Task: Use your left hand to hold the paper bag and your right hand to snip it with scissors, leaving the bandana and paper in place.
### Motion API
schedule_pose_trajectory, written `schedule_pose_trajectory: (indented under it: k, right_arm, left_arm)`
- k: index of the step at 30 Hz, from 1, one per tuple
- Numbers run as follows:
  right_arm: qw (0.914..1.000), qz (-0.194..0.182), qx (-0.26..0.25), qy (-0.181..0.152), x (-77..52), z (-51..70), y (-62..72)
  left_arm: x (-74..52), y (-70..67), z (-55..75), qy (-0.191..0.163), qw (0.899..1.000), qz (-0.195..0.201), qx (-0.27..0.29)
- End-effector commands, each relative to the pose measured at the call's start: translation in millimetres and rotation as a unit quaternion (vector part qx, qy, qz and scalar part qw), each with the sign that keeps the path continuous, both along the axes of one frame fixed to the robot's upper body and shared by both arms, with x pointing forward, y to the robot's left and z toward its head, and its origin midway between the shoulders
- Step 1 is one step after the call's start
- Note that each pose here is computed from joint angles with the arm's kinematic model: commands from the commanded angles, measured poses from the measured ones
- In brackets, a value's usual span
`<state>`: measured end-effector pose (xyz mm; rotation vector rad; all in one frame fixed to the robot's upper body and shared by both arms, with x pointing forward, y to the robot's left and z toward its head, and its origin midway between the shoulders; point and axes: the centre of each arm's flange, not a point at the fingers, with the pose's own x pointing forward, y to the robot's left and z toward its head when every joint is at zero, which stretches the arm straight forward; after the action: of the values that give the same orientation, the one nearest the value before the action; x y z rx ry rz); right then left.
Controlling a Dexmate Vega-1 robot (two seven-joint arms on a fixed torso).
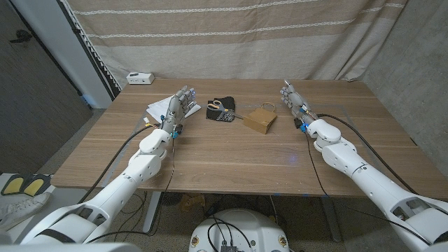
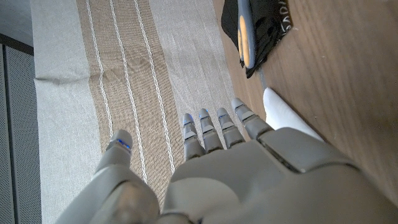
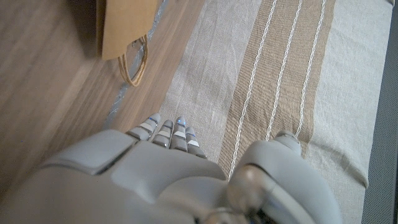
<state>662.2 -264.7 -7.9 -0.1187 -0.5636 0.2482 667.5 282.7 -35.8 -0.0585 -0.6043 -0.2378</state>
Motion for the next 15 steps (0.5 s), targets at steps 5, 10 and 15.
schedule_pose_trajectory:
  k: [5,10,15]
  right_arm:
    - [0.9983,-0.015,-0.057,-0.002,3.6,6.1,18.9]
    - [0.9963,-0.024,-0.082,-0.007,4.3,11.8,22.4]
    - [0.9946,-0.036,-0.097,-0.014,2.5,16.9,23.6]
  left_arm:
    - [1.4,3.2,0.8,-0.007,1.0,0.004,0.012]
    - [0.5,0.3,0.2,-0.008,1.0,0.008,0.013]
    - [0.9,-2.4,0.1,-0.006,1.0,0.007,0.015]
